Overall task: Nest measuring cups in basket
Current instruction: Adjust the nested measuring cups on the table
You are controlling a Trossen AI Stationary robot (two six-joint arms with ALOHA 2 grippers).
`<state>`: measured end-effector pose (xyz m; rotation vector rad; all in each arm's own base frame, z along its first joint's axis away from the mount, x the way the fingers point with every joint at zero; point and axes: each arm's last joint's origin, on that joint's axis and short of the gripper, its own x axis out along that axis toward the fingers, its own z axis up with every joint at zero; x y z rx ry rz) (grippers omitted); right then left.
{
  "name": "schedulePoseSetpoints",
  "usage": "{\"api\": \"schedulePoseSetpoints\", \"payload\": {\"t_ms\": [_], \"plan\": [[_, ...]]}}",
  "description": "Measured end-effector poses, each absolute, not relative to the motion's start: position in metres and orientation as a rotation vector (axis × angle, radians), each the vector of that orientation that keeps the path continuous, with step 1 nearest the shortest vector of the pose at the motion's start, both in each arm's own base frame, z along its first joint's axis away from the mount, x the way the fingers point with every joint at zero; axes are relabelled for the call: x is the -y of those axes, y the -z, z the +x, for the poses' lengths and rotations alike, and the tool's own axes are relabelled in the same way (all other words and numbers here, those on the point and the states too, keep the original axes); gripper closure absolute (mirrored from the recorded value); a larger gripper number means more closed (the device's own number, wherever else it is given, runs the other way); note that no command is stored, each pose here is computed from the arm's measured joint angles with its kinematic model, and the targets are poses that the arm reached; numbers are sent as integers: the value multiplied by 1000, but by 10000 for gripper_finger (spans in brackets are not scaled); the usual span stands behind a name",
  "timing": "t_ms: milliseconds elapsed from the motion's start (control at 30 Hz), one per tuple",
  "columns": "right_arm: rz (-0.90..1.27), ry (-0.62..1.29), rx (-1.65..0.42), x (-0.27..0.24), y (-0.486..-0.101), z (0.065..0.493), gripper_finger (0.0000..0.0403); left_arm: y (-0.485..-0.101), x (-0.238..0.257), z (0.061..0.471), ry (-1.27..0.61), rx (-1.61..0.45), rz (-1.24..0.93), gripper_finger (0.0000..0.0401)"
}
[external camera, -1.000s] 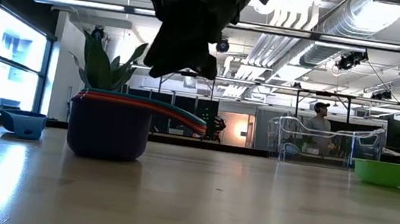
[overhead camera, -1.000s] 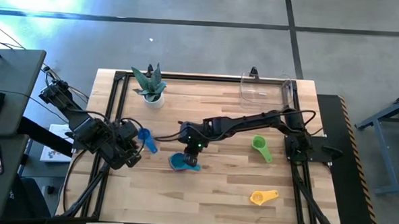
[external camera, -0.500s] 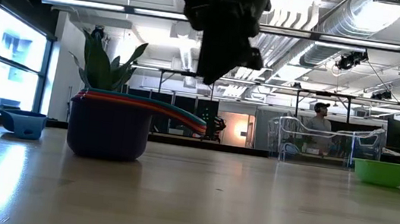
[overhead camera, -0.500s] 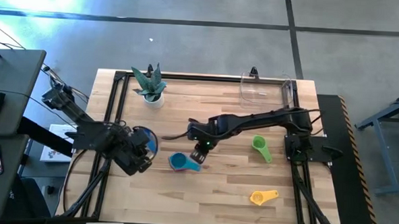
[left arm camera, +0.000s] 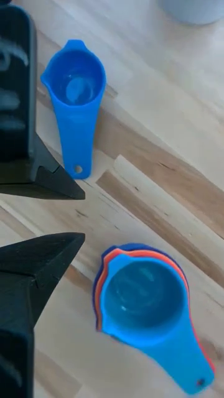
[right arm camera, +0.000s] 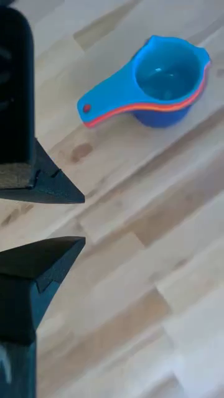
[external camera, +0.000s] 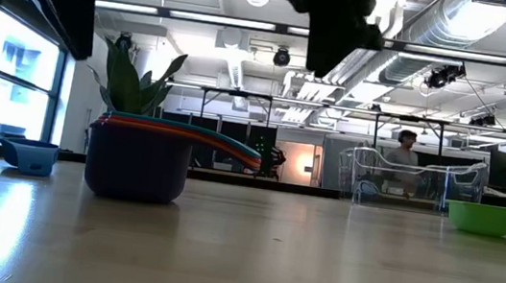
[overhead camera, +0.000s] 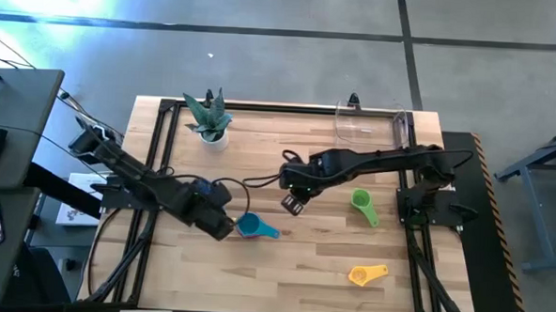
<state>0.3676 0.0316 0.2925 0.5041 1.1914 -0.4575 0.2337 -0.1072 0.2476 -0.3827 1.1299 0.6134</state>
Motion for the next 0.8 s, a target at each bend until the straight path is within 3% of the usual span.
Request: {"api": "schedulePoseSetpoints", "payload": {"t_ms": [433,800], "plan": [[477,496,-1100,-14,-342,326,316,-209,92,266,-670,-1299,-475,316],[439,485,-1082,1,-358,310,316,-181,95,282,-668,-1381,-544,316]]}}
